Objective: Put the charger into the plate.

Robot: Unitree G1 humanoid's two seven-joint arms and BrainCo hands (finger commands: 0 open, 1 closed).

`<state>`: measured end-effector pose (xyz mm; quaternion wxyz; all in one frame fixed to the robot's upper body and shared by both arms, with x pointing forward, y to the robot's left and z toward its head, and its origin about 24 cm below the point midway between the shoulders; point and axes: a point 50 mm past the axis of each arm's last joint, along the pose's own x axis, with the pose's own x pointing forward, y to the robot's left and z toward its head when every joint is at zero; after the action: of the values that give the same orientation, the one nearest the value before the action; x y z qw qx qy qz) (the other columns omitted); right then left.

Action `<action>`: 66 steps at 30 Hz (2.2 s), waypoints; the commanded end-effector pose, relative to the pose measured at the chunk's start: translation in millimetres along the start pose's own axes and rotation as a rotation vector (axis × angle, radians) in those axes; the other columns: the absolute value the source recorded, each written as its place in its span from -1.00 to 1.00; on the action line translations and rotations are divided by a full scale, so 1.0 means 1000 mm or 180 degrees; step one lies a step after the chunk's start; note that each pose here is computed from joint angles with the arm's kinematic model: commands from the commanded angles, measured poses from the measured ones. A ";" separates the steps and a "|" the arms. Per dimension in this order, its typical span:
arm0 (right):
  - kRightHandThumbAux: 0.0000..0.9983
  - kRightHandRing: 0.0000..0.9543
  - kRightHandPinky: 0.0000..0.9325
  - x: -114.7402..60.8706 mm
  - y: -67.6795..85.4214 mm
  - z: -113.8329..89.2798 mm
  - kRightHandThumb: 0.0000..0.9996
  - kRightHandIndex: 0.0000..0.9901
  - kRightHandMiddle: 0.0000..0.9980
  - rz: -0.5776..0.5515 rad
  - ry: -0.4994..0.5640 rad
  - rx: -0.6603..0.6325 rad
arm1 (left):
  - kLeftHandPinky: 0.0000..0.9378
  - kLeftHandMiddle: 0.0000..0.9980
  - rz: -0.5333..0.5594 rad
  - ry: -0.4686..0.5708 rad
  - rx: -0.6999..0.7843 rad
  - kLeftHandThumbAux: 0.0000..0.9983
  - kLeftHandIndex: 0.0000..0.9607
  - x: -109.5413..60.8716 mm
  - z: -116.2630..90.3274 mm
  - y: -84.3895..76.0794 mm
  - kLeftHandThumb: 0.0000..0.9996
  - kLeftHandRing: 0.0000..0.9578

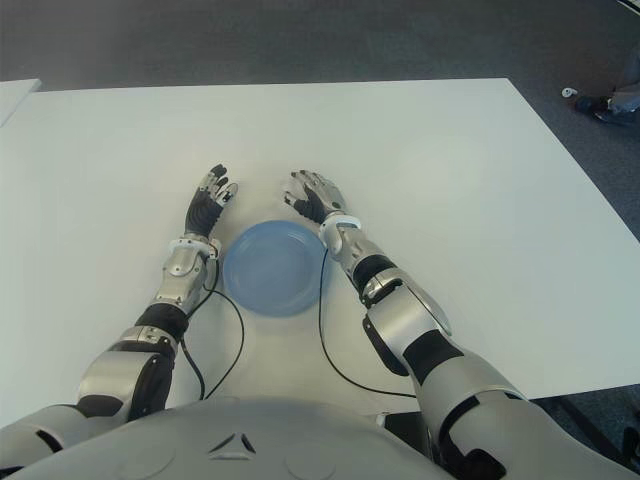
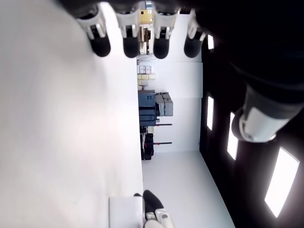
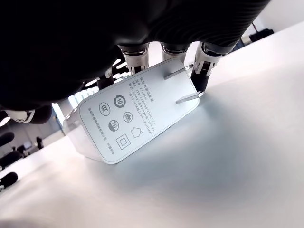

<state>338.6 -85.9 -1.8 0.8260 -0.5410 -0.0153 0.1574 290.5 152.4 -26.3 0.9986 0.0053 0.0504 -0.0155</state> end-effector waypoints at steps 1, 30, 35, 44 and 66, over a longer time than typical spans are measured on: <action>-0.76 -1.00 -1.00 -0.010 0.009 -0.022 -0.30 -1.00 -1.00 0.0149 0.0241 -0.0185 | -0.94 -0.99 -0.0013 0.0395 -0.0062 0.11 -1.00 -0.016 -0.026 -0.001 -0.85 -0.99; -0.75 -1.00 -0.97 -0.017 0.006 -0.040 -0.23 -1.00 -1.00 0.0197 0.0216 -0.0561 | -0.85 -0.89 -0.0034 0.0226 -0.0171 0.14 -0.93 -0.021 -0.023 -0.004 -0.93 -0.91; -0.74 -1.00 -0.98 -0.018 0.006 -0.043 -0.22 -1.00 -1.00 0.0263 0.0206 -0.0661 | -0.86 -0.89 -0.0044 0.0202 -0.0191 0.15 -0.93 -0.021 -0.022 -0.004 -0.92 -0.91; -0.73 -1.00 -0.99 -0.019 0.006 -0.045 -0.21 -1.00 -1.00 0.0306 0.0183 -0.0735 | -0.86 -0.89 -0.0050 0.0184 -0.0213 0.20 -0.93 -0.021 -0.021 -0.004 -0.91 -0.91; -0.73 -1.00 -0.96 -0.020 0.003 -0.048 -0.24 -1.00 -1.00 0.0279 0.0154 -0.0730 | -0.85 -0.88 -0.0077 0.0116 -0.0251 0.21 -0.91 -0.022 -0.020 -0.005 -0.93 -0.89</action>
<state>340.1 -123.9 -4.0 0.7642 -0.6258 -0.0275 0.1536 280.1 149.3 -25.7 0.9991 -0.0253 0.0253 -0.0234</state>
